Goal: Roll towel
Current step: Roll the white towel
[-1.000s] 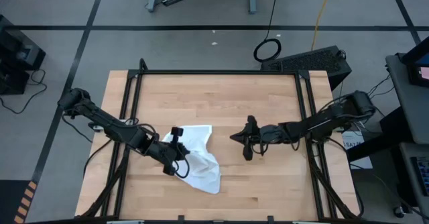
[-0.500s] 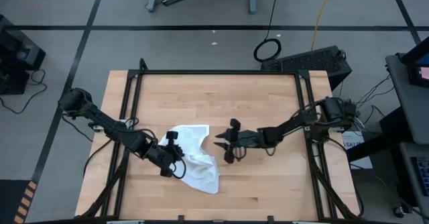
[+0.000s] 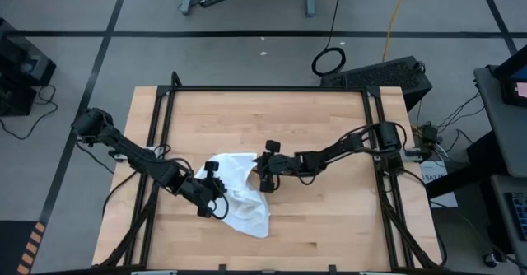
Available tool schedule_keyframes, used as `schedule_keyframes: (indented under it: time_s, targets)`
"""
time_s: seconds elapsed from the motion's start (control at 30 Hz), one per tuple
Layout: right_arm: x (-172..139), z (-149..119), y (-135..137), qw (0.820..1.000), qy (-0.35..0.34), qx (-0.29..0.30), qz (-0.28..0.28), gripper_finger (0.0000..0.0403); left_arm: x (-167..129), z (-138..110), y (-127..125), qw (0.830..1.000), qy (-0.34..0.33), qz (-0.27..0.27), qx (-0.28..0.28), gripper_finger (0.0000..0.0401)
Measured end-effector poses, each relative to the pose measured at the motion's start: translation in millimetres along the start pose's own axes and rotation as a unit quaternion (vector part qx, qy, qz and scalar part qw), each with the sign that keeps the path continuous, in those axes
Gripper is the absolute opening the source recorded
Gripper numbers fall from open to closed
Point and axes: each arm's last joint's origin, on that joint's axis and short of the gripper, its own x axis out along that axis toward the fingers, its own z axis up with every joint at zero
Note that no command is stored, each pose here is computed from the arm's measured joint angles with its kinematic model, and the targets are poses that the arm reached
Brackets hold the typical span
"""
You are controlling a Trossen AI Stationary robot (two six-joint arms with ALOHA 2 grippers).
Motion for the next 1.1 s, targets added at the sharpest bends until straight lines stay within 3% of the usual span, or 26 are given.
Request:
schedule_keyframes:
  time_s: [0.2, 0.37, 0.5, 0.8, 0.93, 1.1]
  targets:
    - [-1.4, 3.1, 2.2, 1.0, 0.011, -0.028, 0.001, 0.0011, -0.1, 4.7, 0.6, 0.999, -0.028, 0.022, -0.025, 0.0014]
    - [-12.3, 17.8, 6.5, 0.999, 0.009, -0.045, -0.013, 0.001, -1.7, 11.9, -0.9, 0.997, -0.063, 0.028, -0.03, 0.0027]
    - [-35.7, 34.1, 12.0, 0.995, 0.013, -0.082, -0.047, 0.0003, -5.1, 16.1, 0.1, 0.996, -0.075, 0.036, -0.037, 0.0069]
    - [-95.6, 63.3, 35.2, 0.977, -0.009, -0.199, -0.076, 0.0001, -14.1, 19.2, 17.8, 0.979, -0.103, 0.175, -0.033, 0.0174]
    - [-112.7, 68.7, 42.8, 0.974, -0.018, -0.208, -0.093, 0.0001, -7.8, 19.8, 34.2, 0.972, -0.087, 0.215, -0.042, 0.0187]
    - [-122.0, 69.6, 51.9, 0.973, -0.025, -0.214, -0.082, 0.0001, 6.8, 7.5, 57.5, 0.974, -0.049, 0.208, -0.075, 0.0188]
